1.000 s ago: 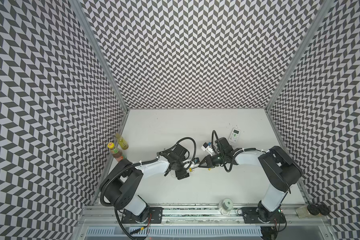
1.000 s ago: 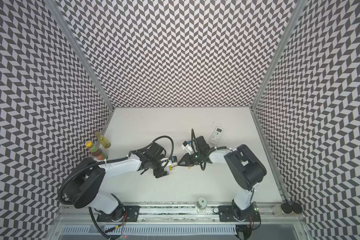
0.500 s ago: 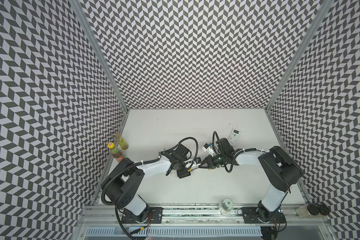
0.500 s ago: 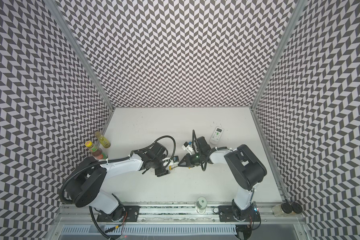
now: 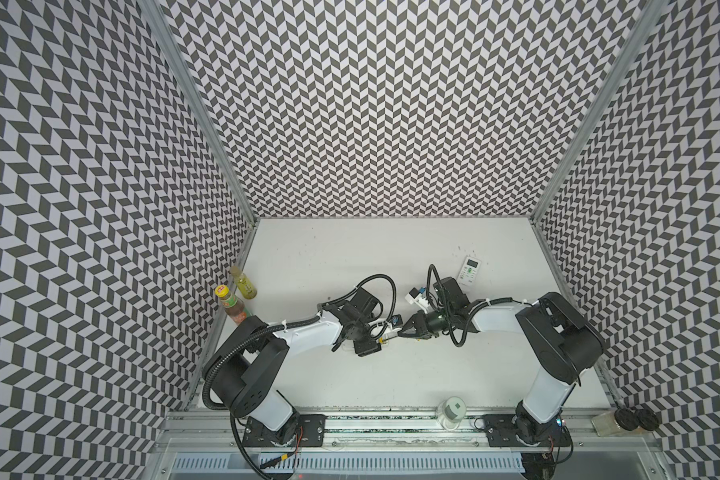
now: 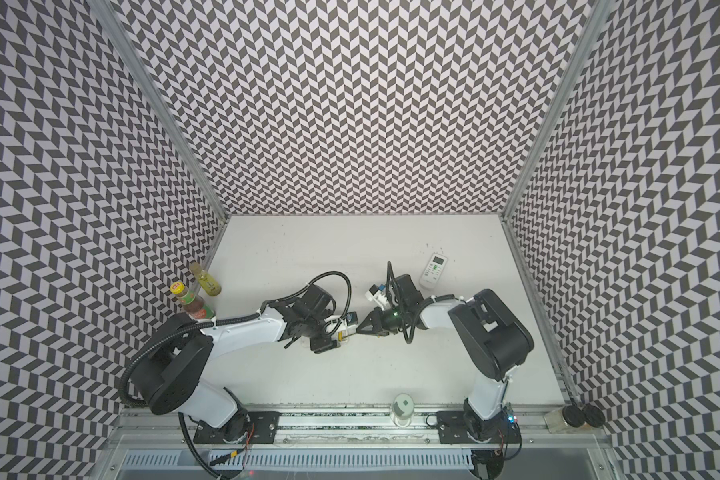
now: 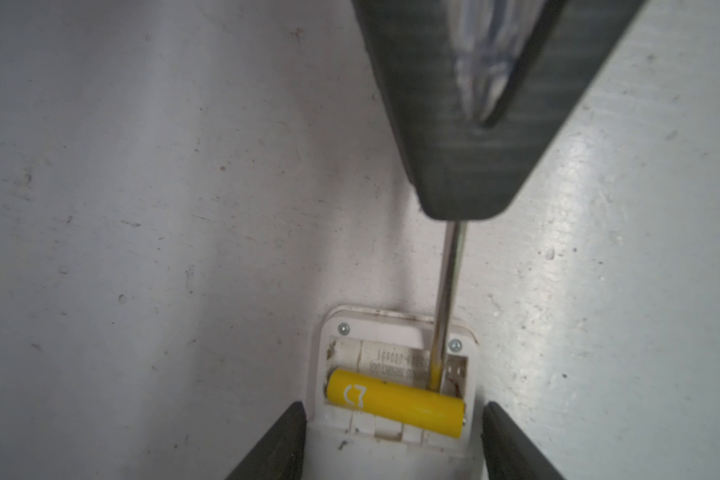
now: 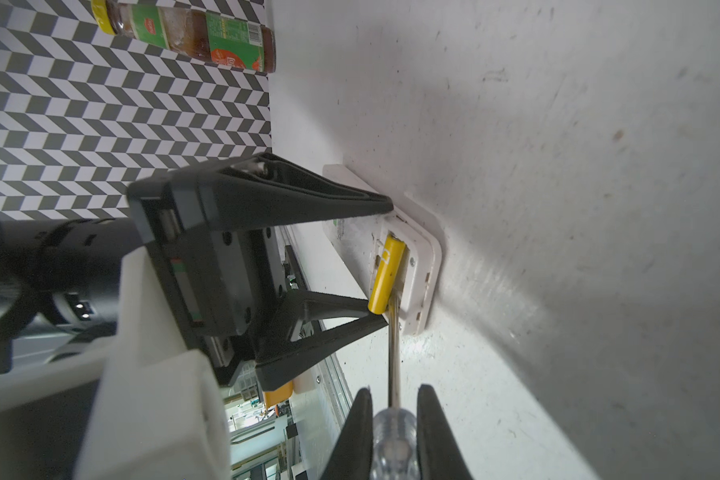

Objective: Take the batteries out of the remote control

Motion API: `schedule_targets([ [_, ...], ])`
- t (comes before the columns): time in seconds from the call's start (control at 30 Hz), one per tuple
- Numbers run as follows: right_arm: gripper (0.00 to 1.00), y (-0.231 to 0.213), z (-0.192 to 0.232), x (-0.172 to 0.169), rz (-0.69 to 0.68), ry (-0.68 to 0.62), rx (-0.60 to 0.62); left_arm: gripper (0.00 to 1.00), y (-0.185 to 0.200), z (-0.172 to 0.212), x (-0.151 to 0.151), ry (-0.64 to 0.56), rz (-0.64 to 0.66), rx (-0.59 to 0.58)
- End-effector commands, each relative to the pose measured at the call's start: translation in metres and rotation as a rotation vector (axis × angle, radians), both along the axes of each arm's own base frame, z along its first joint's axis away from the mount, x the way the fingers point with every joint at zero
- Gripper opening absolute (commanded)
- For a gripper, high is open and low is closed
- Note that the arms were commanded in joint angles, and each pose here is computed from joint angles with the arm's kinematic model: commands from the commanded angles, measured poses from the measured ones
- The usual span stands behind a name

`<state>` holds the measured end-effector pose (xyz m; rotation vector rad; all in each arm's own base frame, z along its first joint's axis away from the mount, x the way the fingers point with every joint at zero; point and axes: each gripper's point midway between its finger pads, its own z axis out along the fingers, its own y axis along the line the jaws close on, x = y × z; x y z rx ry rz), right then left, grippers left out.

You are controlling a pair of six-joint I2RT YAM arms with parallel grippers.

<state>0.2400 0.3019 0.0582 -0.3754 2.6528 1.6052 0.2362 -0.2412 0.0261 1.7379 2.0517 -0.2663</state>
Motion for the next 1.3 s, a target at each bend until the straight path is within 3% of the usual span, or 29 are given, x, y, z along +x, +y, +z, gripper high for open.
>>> schedule_targets([
  [0.0,0.0,0.005,0.021,0.009,0.0,-0.067,0.067,0.67,-0.006,0.007,-0.002,-0.005,-0.03,-0.031],
  [0.37,0.0,0.004,0.02,0.008,-0.007,-0.057,0.064,0.68,-0.01,0.011,0.003,-0.003,-0.003,-0.039],
  [0.7,0.0,0.003,0.021,0.01,-0.015,-0.07,0.065,0.53,-0.012,0.017,0.01,-0.018,0.026,-0.042],
  [0.87,0.0,0.002,0.016,0.011,-0.016,-0.063,0.047,0.52,-0.012,0.019,0.011,-0.012,0.035,-0.045],
  [1.27,0.0,0.008,0.025,0.021,-0.03,-0.079,0.075,0.66,-0.018,0.031,0.014,-0.005,0.065,-0.074],
])
